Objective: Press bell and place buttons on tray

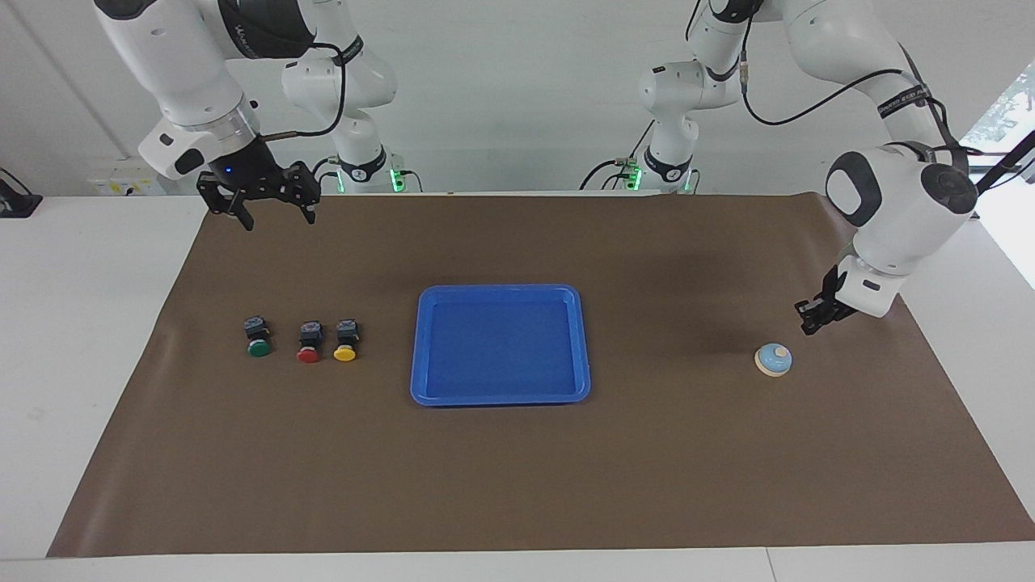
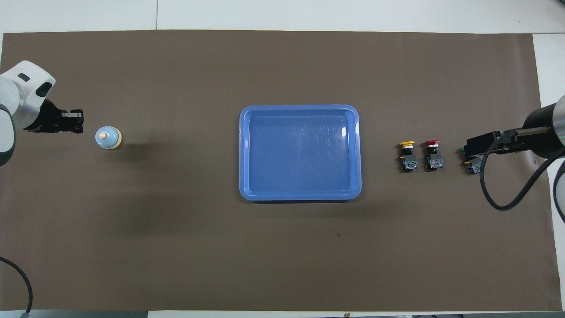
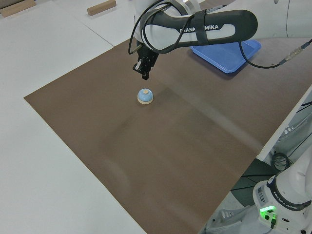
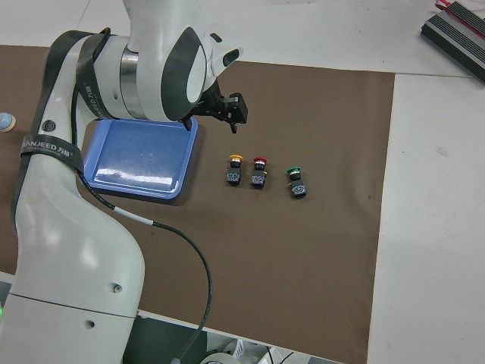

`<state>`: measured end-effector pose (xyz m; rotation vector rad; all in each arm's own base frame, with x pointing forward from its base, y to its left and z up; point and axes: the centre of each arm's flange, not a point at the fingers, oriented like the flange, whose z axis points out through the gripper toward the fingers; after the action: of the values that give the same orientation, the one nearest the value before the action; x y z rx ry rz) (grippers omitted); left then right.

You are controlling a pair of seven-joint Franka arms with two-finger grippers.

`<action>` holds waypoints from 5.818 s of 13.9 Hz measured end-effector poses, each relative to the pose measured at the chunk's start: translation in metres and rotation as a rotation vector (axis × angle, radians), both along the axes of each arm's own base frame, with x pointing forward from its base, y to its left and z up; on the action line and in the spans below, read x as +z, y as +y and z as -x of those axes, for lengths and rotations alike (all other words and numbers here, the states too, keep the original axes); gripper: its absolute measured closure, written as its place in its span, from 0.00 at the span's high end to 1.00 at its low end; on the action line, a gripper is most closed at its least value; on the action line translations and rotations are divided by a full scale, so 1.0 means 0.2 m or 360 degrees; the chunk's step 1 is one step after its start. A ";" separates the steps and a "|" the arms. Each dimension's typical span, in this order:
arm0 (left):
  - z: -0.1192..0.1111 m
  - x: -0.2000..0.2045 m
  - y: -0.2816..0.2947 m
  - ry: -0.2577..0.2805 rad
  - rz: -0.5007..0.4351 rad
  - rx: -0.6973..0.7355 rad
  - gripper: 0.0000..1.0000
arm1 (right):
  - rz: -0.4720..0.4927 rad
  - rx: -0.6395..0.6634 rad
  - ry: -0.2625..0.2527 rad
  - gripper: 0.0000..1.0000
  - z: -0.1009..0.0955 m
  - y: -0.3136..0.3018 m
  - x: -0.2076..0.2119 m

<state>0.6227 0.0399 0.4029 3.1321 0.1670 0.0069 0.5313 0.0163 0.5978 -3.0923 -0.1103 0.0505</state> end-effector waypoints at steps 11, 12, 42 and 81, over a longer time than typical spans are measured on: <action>0.07 -0.32 -0.07 -0.0035 -0.0001 -0.0035 0.01 | 0.0001 -0.0110 0.0006 1.00 0.00 -0.18 -0.01; 0.07 -0.32 -0.06 -0.0030 -0.0001 -0.0037 0.01 | 0.0001 -0.0113 0.0007 1.00 0.00 -0.19 -0.01; 0.35 0.89 -0.26 0.0194 0.0015 -0.0159 1.00 | 0.0032 0.0216 -0.0093 1.00 -0.12 -0.78 -1.35; 0.37 0.98 -0.29 0.0180 0.0013 -0.0181 1.00 | 0.0008 -0.0431 -0.0010 0.33 -0.14 1.25 -1.04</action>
<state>0.5484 -0.0187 0.5993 3.1293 -0.0113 -0.1706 0.5587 0.2665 0.3898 -3.0806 0.3085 0.0307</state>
